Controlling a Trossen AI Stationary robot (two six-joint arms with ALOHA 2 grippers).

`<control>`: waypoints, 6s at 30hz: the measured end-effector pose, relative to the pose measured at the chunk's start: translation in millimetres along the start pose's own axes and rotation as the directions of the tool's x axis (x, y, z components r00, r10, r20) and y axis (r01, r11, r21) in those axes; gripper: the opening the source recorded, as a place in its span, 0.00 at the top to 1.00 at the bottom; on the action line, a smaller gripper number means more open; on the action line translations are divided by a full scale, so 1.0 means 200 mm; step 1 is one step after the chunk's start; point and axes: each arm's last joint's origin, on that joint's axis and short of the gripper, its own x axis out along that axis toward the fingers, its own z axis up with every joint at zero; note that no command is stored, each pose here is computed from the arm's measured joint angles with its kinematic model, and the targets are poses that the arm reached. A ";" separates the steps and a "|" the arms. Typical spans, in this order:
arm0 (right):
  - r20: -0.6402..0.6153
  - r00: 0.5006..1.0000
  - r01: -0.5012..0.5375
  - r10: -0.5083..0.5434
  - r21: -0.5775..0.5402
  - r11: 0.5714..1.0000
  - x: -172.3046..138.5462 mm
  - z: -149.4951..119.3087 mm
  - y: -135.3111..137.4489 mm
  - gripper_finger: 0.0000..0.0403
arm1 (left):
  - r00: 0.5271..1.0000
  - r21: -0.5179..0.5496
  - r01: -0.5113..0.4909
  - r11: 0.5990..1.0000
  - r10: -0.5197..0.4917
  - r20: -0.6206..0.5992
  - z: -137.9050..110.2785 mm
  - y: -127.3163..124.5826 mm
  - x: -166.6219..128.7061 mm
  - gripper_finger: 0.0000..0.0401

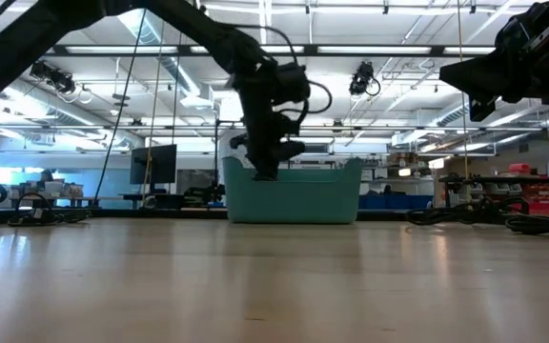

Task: Pick and place USB-C Cables
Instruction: Put the black charger cable into the blue bin

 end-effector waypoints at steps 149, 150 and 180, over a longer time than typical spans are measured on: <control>-0.981 0.088 0.845 -0.172 -0.018 0.535 0.45 -0.14 0.26 0.85 | 0.461 0.163 0.355 0.921 -0.324 0.826 -1.39 -0.66 -0.72 0.96; -0.967 0.171 0.836 -0.187 0.042 0.547 0.50 -0.10 0.26 0.85 | 0.461 0.163 0.354 0.921 -0.324 0.826 -1.39 -0.66 -0.72 0.97; -0.727 0.447 0.882 -0.521 0.262 0.392 1.17 0.18 -0.80 0.78 | 0.452 0.133 0.401 0.906 -0.322 0.832 -1.39 -0.66 -0.73 0.94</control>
